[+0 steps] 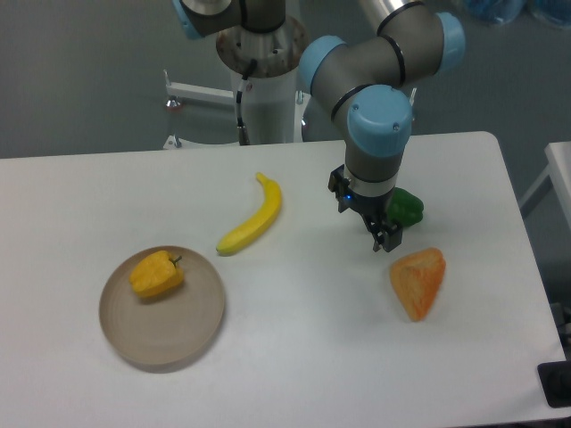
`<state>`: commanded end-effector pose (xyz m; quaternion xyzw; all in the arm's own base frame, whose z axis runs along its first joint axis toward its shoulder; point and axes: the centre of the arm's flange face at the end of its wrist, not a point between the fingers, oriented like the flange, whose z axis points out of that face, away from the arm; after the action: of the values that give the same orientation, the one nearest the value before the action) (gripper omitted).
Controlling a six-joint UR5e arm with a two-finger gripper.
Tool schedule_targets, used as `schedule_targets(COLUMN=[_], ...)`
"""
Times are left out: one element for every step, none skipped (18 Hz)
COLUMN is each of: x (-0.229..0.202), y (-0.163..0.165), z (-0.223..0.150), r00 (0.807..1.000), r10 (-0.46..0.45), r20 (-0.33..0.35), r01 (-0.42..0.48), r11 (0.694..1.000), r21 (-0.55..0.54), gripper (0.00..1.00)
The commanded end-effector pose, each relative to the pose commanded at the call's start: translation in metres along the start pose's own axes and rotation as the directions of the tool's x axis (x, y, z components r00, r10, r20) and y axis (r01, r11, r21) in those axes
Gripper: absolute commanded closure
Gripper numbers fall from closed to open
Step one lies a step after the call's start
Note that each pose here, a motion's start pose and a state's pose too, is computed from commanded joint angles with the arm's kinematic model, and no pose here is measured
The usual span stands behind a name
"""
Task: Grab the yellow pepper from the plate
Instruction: 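Move the gripper from beside the green pepper toward the plate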
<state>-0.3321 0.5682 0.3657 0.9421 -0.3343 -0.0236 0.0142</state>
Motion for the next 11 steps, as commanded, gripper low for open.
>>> schedule_targets(x=[0.0, 0.0, 0.001, 0.001, 0.002, 0.006, 0.01, 0.015, 0.026, 0.034, 0.042], y=[0.0, -0.001, -0.004, -0.005, -0.008, -0.017, -0.026, -0.038, -0.06, -0.073, -0.087], z=[-0.001, 0.0, 0.001, 0.001, 0.0, 0.0, 0.001, 0.001, -0.002, -0.004, -0.006], r00=[1.0, 1.0, 1.0, 1.0, 1.0, 1.0, 1.0, 1.0, 1.0, 1.0, 1.0], r10=[0.0, 0.002, -0.003, -0.005, -0.005, 0.005, 0.009, 0.008, -0.003, -0.009, -0.014], r20=[0.002, 0.0, -0.001, -0.001, 0.0, -0.002, -0.005, -0.005, -0.002, -0.001, 0.001], r01=[0.0, -0.002, 0.003, 0.005, 0.005, -0.005, -0.009, -0.008, 0.003, 0.009, 0.014], r11=[1.0, 1.0, 1.0, 1.0, 1.0, 1.0, 1.0, 1.0, 1.0, 1.0, 1.0], r21=[0.0, 0.002, 0.0, 0.002, 0.005, 0.01, 0.013, 0.013, 0.013, 0.014, 0.015], gripper=[0.0, 0.0, 0.0, 0.0, 0.0, 0.0, 0.0, 0.0, 0.0, 0.0, 0.0])
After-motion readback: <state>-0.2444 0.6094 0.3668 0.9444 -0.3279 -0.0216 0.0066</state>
